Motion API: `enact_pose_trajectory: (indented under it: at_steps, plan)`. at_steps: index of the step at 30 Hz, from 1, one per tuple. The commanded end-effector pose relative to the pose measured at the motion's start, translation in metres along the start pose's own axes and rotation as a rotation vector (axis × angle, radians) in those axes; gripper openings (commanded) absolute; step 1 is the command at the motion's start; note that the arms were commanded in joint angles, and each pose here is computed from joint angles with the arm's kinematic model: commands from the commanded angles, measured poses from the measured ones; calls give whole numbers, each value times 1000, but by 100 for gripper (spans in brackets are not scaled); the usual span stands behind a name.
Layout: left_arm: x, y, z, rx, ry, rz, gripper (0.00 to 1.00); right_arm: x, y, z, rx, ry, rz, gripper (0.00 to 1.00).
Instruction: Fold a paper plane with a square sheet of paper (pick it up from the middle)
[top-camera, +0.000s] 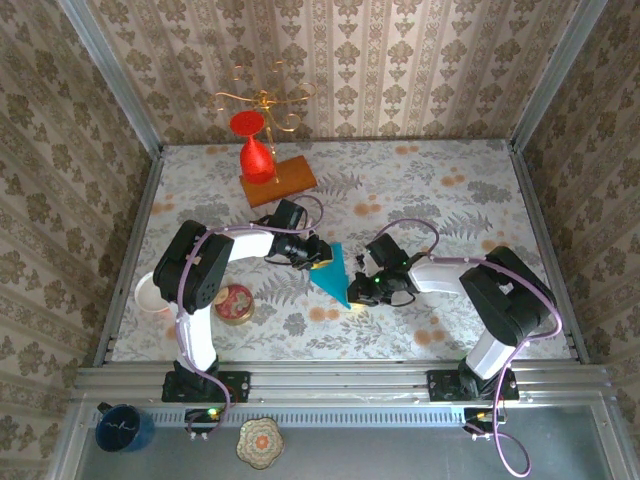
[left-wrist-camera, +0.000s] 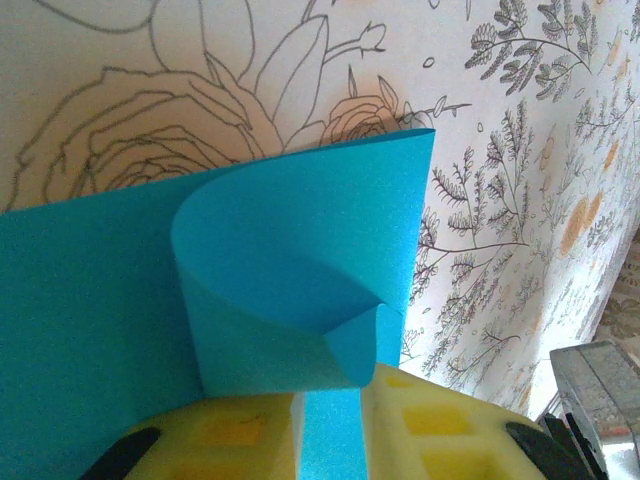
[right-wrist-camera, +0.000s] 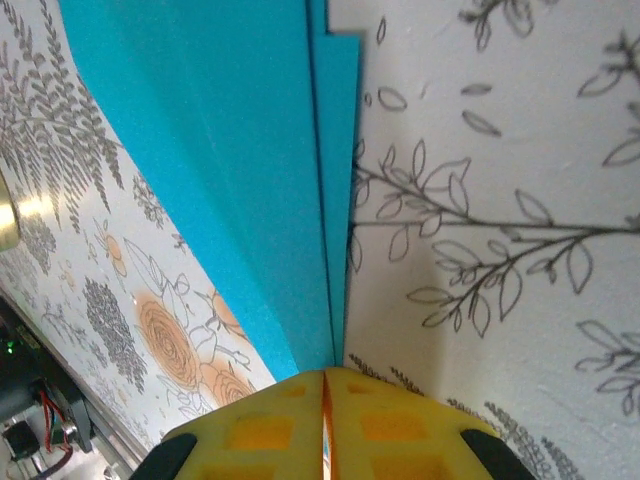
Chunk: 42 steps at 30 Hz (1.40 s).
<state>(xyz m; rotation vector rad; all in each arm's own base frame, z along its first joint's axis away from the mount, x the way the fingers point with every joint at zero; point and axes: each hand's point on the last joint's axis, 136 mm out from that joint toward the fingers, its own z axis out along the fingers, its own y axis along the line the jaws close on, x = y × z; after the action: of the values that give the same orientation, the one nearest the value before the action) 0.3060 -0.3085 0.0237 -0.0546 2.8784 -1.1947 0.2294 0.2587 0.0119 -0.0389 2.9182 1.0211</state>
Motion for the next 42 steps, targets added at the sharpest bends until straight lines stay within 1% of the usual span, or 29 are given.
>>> enact_pose_trajectory:
  at_steps: [1, 4, 8, 12, 15, 18, 20, 27, 33, 37, 42]
  plan:
    - [15, 59, 7, -201, 26, -127, 24, 52, -27, -1, 81, 164, 63, 11]
    - [15, 58, 7, -197, 28, -124, 24, 46, -23, -9, 88, 125, 39, 11]
    - [15, 56, 6, -190, 30, -116, 24, 13, 6, -26, 33, -10, -34, 14]
    - [15, 55, 6, -189, 30, -110, 24, -18, 34, -33, -8, -97, -86, 14]
    - [15, 55, 7, -188, 33, -111, 24, -41, 47, -24, -13, -122, -103, 13]
    - [15, 55, 6, -189, 35, -114, 24, -52, 52, -2, -9, -88, -88, 9]
    - [16, 55, 6, -192, 35, -114, 24, -54, 46, 10, -3, -77, -62, 6]
    - [17, 57, 8, -204, 44, -121, 24, -46, 26, 26, 16, -47, -14, 3]
    - [17, 62, 8, -227, 50, -128, 23, -20, -5, 34, 20, 3, 55, 2]
    - [19, 66, 7, -243, 51, -135, 23, -1, -15, 31, 21, 37, 75, 1]
    - [19, 69, 7, -253, 50, -142, 22, 23, -20, 18, 15, 65, 83, 1]
